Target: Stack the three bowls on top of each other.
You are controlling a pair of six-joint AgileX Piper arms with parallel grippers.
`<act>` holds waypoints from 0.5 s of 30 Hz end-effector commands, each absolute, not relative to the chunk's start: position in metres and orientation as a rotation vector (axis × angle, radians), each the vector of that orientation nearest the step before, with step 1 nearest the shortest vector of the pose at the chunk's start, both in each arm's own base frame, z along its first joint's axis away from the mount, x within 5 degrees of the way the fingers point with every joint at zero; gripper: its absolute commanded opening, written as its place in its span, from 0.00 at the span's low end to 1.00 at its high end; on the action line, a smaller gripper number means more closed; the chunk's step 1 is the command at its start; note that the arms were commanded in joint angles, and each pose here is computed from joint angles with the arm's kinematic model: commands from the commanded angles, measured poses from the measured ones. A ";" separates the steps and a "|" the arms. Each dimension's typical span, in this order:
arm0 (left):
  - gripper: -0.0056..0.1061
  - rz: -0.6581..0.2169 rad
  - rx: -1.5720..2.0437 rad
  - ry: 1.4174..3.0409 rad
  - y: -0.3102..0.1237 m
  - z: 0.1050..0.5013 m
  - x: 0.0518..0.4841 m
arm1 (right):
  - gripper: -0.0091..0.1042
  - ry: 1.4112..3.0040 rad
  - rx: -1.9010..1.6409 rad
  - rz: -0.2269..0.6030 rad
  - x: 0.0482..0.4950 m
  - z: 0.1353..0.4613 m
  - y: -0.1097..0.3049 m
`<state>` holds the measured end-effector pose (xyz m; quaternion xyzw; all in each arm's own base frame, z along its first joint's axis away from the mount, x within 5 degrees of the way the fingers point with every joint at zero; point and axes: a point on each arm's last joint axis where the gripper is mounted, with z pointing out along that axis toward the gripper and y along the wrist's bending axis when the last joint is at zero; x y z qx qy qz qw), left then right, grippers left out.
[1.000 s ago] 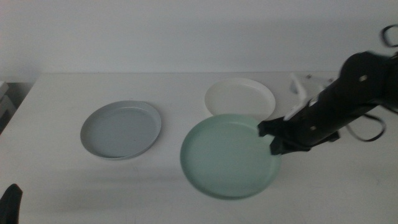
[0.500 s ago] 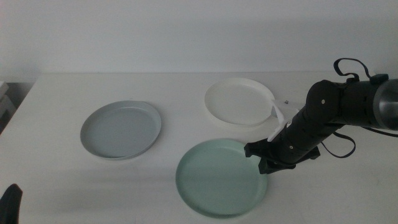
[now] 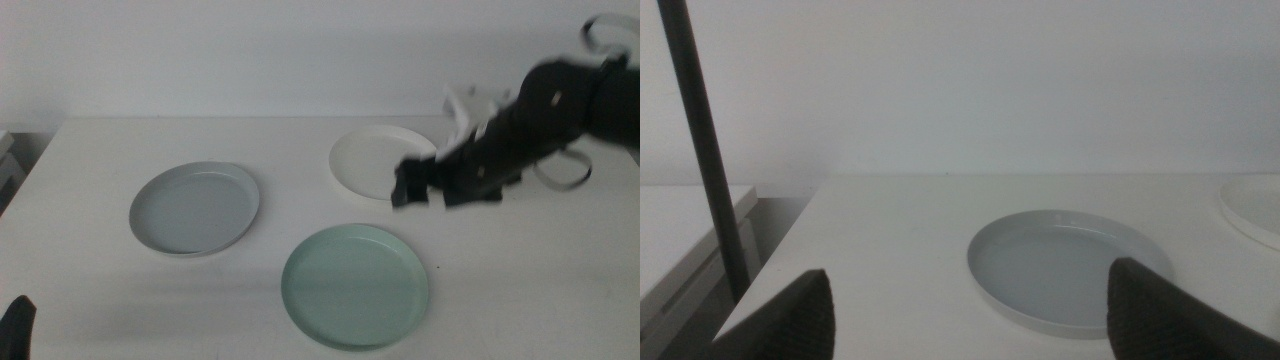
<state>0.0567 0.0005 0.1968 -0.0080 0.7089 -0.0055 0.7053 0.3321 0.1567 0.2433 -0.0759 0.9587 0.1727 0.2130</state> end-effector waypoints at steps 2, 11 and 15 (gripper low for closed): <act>0.86 -0.026 -0.016 1.483 0.000 0.204 0.055 | 0.67 2.515 -0.196 0.463 0.346 0.301 0.142; 0.86 -0.026 -0.016 1.483 0.000 0.204 0.055 | 0.67 2.474 -0.069 0.357 0.424 0.314 0.108; 0.86 -0.026 -0.016 1.483 0.000 0.204 0.055 | 0.67 2.480 -0.075 0.319 0.457 0.294 0.110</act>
